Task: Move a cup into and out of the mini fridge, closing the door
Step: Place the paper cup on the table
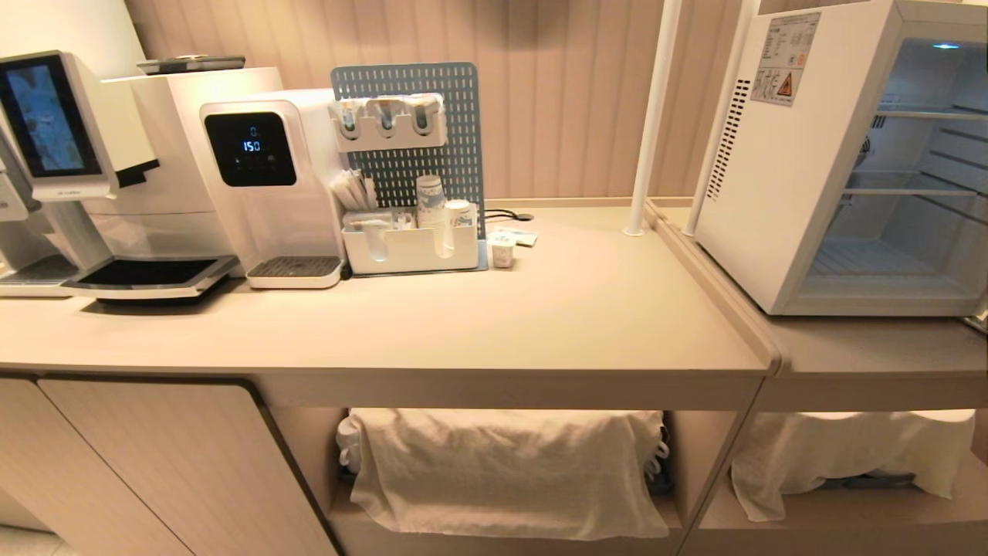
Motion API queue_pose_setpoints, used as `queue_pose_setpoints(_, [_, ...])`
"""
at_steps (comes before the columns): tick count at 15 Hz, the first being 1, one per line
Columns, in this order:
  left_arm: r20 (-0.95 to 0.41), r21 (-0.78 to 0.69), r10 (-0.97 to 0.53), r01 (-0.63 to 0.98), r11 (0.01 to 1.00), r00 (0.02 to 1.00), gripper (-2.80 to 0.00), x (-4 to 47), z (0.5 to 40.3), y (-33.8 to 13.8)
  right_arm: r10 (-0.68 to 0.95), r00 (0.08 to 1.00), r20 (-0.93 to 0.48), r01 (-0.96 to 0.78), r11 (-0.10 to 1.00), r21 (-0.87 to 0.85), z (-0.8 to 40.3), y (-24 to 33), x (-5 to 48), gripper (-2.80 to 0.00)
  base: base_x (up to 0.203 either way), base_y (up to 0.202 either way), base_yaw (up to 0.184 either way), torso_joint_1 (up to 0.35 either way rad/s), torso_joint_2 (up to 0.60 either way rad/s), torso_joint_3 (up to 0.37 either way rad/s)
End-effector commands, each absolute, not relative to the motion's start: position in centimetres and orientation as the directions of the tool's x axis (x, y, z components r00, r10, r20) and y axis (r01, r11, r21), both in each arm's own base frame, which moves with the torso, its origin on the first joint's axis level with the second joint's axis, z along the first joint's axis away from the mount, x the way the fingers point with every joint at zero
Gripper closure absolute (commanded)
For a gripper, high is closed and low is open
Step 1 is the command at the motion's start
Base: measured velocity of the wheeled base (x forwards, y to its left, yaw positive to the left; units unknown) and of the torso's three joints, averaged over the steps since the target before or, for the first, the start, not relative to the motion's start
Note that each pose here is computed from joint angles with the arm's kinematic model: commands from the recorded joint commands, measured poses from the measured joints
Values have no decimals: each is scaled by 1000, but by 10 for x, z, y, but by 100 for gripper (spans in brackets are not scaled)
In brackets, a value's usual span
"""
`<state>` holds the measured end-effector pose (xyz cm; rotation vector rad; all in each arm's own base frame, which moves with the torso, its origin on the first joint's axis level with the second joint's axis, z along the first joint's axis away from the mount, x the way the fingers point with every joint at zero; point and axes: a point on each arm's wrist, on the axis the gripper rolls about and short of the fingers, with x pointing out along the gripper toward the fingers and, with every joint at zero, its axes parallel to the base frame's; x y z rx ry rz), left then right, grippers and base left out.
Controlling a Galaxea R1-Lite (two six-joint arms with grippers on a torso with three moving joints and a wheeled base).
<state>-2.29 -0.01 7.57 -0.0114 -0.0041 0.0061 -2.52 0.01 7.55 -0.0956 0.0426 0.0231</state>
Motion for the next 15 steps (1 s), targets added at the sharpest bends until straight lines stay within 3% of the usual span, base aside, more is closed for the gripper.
queue_pose_setpoints(1, [5, -11, 6, -6, 1000, 1000, 0, -23, 76, 0, 21, 999, -46, -26, 995, -94, 76, 0, -25, 0, 0, 190, -2, 2, -2, 3])
queue_pose_setpoints(11, [3, -8, 6, -6, 1000, 1000, 0, -23, 76, 0, 18, 999, -46, -23, 996, -91, 75, 0, -25, 0, 0, 188, 1, 4, 2, 3])
queue_pose_setpoints(15, [3, -8, 5, -5, 1000, 1000, 0, -23, 76, 0, 20, 999, -48, -24, 995, -93, 75, 0, -25, 0, 0, 28, -1, 1, 2, 0])
